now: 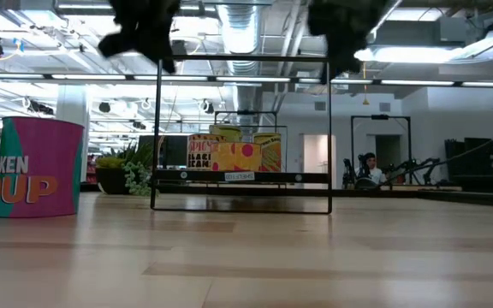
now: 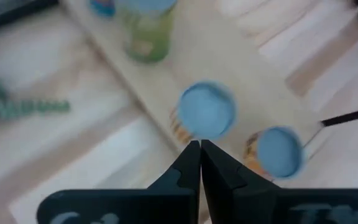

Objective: Pick and place cans onto a shelf
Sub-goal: Put the canned chicken soup on the shelf

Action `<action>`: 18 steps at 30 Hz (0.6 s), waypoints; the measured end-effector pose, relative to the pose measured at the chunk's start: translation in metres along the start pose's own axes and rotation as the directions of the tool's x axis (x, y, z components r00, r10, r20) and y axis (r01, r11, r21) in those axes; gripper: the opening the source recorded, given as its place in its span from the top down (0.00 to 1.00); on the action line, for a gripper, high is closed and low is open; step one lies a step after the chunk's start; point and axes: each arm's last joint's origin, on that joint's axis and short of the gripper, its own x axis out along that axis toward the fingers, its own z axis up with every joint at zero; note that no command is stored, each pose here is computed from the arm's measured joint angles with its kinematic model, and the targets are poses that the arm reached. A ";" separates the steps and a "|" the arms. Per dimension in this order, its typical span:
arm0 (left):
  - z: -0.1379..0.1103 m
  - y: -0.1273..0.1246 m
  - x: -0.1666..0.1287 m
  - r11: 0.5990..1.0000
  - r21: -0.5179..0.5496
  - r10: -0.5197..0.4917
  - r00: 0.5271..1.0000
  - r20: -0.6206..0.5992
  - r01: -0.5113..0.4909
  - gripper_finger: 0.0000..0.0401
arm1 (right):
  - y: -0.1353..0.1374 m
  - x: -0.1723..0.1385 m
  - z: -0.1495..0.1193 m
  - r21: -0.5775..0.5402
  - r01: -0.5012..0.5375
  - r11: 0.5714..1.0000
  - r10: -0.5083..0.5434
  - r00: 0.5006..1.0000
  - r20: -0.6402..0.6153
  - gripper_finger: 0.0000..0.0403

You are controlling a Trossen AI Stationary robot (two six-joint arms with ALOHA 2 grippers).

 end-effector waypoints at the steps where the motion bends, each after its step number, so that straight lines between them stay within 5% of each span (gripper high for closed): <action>1: -0.005 0.005 0.006 1.000 -0.027 0.005 1.000 -0.021 -0.006 1.00 | -0.004 0.008 0.003 -0.001 -0.044 0.999 0.044 0.999 -0.007 0.97; 4: -0.012 0.010 0.017 0.998 -0.068 -0.001 0.999 -0.038 -0.002 1.00 | -0.013 0.031 0.010 0.022 -0.127 0.992 0.127 0.992 -0.026 0.98; 10: -0.008 0.019 0.027 0.997 -0.061 0.037 0.997 -0.063 -0.040 1.00 | -0.015 0.070 0.013 0.085 -0.132 0.988 0.139 0.987 -0.080 0.96; 18: 0.004 0.033 0.053 0.999 0.037 -0.003 0.976 -0.218 0.012 1.00 | -0.003 0.077 0.019 0.103 -0.157 0.982 0.160 0.987 -0.020 0.97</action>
